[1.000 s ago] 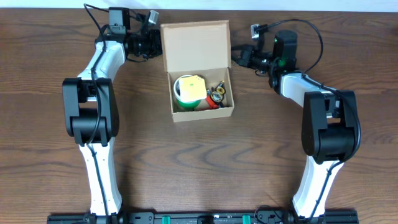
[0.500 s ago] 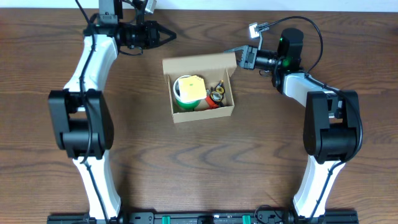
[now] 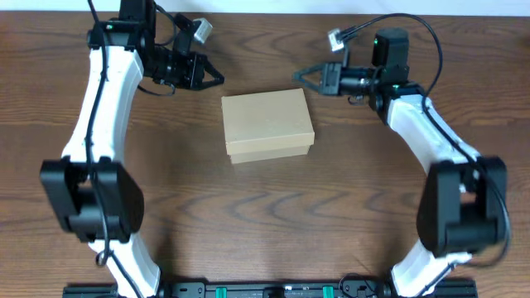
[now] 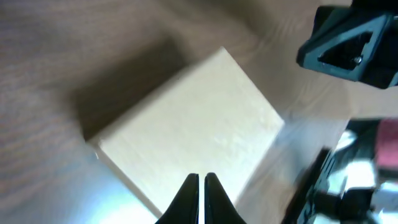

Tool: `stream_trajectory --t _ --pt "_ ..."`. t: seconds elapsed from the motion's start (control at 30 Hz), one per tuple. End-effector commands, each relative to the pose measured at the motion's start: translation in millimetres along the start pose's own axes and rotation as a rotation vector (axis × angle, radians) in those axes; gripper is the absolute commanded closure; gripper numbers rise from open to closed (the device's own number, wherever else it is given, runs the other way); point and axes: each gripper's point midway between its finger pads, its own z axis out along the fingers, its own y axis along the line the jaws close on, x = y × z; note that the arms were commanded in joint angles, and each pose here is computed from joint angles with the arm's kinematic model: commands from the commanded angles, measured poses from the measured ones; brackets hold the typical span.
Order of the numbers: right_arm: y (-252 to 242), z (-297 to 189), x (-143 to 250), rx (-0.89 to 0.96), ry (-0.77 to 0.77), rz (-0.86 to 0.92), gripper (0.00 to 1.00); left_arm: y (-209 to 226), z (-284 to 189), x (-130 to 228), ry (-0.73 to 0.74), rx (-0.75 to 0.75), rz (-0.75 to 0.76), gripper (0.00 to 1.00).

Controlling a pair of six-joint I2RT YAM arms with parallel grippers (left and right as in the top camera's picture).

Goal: Pack container

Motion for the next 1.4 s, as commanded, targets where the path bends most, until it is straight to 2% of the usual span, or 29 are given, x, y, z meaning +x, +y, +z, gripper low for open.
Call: stream_trajectory --t 0.0,0.13,0.3,0.73,1.03,1.23,1.37 --pt "5.6 -4.1 6.5 0.185 0.0 -0.188 0.99 -14.1 -6.7 10.8 0.056 -0.086 0.14 0.94" --pt "3.4 -4.5 37.0 0.262 0.1 -0.183 0.99 -18.8 6.4 32.3 0.157 -0.115 0.127 0.94" --pt "-25.3 -8.0 74.8 0.415 0.219 -0.128 0.99 -24.9 37.0 60.9 0.252 -0.077 0.118 0.94" --pt "-63.7 -12.6 119.9 0.532 0.3 -0.072 0.99 6.0 82.4 119.4 0.346 -0.064 0.037 0.94" --pt "-64.3 -13.4 118.5 0.538 0.294 -0.077 0.99 10.8 85.4 126.4 0.354 -0.08 -0.005 0.94" --pt "-11.2 -23.1 87.3 0.468 0.205 -0.171 0.99 -9.7 57.2 109.6 0.282 -0.107 0.029 0.94" --pt "47.2 -54.9 57.3 0.507 0.075 -0.298 0.99 -30.7 14.9 93.8 0.172 -0.228 0.115 0.94"
